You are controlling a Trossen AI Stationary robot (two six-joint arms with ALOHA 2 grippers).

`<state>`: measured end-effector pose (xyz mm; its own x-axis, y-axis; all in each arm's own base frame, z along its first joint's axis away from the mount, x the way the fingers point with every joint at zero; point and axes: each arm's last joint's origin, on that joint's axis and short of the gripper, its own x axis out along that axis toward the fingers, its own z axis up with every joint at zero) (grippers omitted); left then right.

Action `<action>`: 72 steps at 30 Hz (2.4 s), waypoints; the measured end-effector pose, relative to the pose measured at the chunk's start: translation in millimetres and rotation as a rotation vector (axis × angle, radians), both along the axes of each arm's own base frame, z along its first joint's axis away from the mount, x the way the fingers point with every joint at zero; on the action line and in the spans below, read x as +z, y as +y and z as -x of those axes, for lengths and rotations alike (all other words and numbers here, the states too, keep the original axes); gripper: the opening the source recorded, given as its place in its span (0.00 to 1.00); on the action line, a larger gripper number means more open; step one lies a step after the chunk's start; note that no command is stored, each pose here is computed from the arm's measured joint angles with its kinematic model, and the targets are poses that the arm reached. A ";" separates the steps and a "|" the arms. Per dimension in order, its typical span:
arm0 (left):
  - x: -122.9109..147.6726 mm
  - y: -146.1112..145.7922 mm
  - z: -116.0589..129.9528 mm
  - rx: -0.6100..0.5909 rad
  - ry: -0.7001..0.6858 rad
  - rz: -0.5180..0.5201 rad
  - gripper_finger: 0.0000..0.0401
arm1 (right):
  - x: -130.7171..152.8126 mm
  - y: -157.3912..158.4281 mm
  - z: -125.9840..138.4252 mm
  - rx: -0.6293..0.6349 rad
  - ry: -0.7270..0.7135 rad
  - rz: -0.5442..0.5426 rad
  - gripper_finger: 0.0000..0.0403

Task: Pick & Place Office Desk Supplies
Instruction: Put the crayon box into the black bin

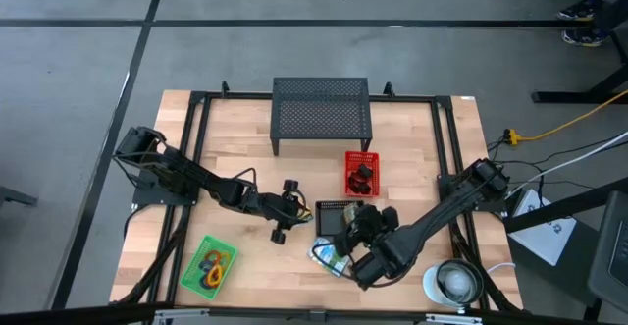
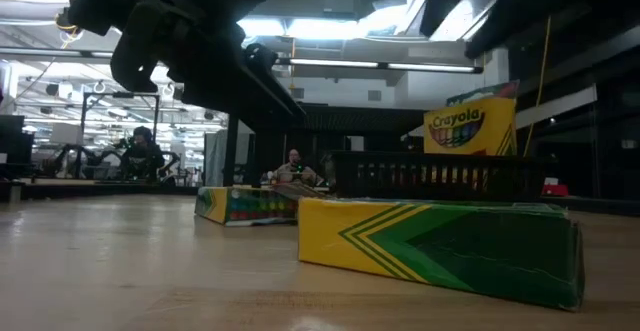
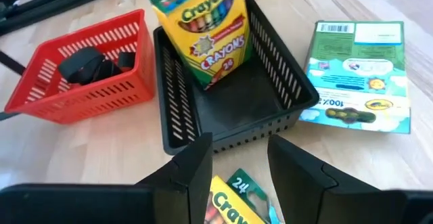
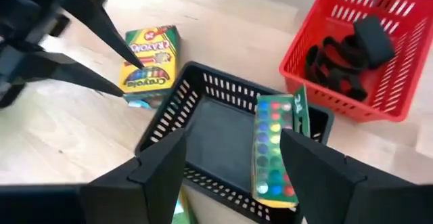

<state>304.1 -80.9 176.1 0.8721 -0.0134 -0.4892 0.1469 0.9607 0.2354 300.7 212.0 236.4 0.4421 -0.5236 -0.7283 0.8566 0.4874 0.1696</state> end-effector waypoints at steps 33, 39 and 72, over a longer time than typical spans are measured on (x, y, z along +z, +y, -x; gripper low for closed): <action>-16.1 12.7 -64.6 -0.067 -0.006 0.019 0.35 | -112.5 0.3 89.6 -0.118 0.206 -0.036 0.01; -18.7 16.1 -82.8 -0.074 -0.017 0.026 0.35 | -135.5 1.5 110.3 -0.026 0.101 -0.002 0.01; -14.5 25.1 -87.9 -0.099 -0.034 0.055 0.35 | -137.7 -1.6 96.7 0.132 -0.016 -0.054 0.00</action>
<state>392.0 -55.8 161.6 0.8811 -0.1263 -0.4558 0.2345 0.9536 0.1889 204.0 210.4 98.7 0.5164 -0.4205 -0.7460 0.7825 0.5855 0.2117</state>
